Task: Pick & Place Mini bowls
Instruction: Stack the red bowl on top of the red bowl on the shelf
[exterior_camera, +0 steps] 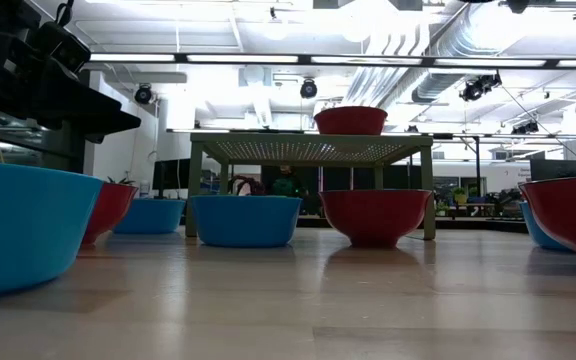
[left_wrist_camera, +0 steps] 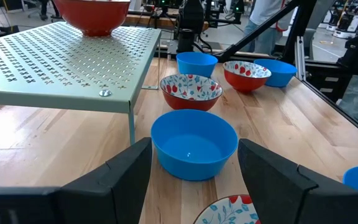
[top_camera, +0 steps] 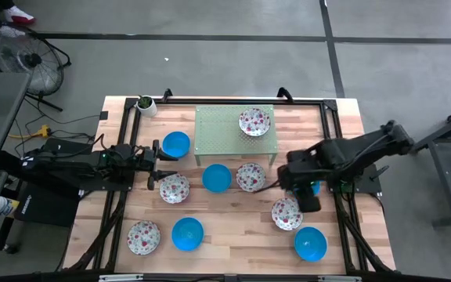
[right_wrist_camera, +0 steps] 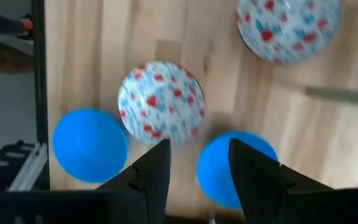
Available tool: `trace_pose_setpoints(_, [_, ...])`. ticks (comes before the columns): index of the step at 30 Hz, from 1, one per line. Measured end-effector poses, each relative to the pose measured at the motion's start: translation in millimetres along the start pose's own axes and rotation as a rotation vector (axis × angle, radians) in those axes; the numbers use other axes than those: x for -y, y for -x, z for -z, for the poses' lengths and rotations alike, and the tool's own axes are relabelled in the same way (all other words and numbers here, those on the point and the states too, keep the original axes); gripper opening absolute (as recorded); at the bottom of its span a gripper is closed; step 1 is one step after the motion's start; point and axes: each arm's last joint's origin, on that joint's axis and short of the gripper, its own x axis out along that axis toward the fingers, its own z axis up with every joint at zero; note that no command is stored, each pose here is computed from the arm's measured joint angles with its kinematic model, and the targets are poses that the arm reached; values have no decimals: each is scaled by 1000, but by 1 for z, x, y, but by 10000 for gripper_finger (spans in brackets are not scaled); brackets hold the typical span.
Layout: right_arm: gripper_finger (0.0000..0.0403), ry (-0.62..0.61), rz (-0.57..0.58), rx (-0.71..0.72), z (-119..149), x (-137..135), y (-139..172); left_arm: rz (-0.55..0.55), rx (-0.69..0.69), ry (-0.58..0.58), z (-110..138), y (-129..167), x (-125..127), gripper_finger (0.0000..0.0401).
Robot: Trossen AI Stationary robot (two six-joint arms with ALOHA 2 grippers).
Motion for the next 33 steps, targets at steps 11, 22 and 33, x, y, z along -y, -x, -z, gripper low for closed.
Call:
trace_pose_setpoints(11, [149,88,38,128,-13,-9,-72,0,0,0,0,0,0,234])
trace_pose_setpoints(22, [149,226,170,294,-16,15,-132,0,0,0,0,0,0,234])
trace_pose_setpoints(33, [149,260,220,191,-36,38,-161,0,0,0,0,0,0,234])
